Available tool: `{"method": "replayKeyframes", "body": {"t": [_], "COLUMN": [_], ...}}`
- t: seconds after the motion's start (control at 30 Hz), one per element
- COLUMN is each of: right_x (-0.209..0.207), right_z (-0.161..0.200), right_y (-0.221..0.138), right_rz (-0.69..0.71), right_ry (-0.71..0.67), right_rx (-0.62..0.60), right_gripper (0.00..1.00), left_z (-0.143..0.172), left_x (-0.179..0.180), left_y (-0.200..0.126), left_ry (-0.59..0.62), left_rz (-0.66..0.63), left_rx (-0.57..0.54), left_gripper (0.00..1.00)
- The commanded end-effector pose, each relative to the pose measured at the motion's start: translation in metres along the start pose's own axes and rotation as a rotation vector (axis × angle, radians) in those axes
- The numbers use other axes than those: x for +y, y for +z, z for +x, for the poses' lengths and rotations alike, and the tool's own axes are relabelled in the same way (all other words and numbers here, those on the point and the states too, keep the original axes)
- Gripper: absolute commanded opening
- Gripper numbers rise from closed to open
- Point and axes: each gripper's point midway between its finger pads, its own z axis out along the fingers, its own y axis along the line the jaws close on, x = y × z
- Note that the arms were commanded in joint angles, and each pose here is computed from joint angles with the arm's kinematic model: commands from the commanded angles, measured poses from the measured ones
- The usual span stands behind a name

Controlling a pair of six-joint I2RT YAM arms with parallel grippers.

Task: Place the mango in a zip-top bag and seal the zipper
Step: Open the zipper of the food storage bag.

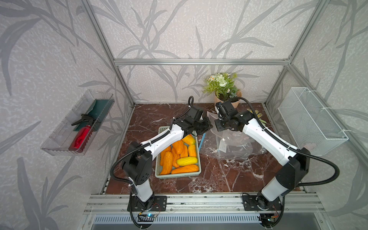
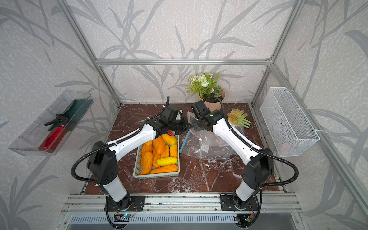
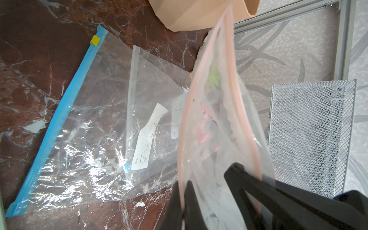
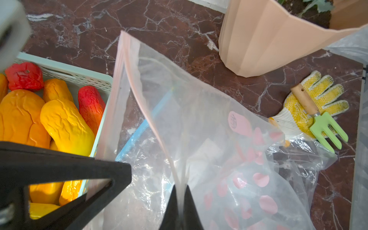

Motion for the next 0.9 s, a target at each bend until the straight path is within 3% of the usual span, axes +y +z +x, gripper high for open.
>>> {"method": "replayKeyframes", "body": {"t": [0.0, 0.3, 0.33, 0.43, 0.63, 0.73, 0.87], "right_x": [0.004, 0.007, 0.007, 0.006, 0.009, 0.014, 0.02], "right_z": [-0.007, 0.012, 0.013, 0.017, 0.023, 0.022, 0.023], "right_y": [-0.017, -0.014, -0.012, -0.006, 0.009, 0.015, 0.022], "right_rz": [-0.032, -0.066, -0.068, -0.061, -0.068, -0.089, -0.108], "right_ry": [0.035, 0.17, 0.184, 0.21, 0.241, 0.262, 0.28], "right_rx": [-0.01, 0.016, 0.016, 0.015, 0.011, 0.012, 0.026], "right_gripper": [0.0, 0.0, 0.0, 0.0, 0.0, 0.0, 0.0], "left_z": [0.002, -0.006, -0.005, -0.002, -0.005, -0.006, -0.015], "left_x": [0.02, 0.074, 0.076, 0.077, 0.039, 0.029, 0.052], "left_y": [0.007, 0.013, 0.013, 0.01, -0.026, -0.048, -0.081], "left_ry": [0.013, -0.04, -0.041, -0.055, -0.115, -0.148, -0.247], "left_rz": [-0.079, -0.248, -0.258, -0.269, -0.133, -0.112, -0.168], "left_rx": [0.009, -0.011, -0.008, 0.007, -0.04, -0.055, -0.113], "left_gripper": [0.0, 0.0, 0.03, 0.25, 0.6, 0.66, 0.68]}}
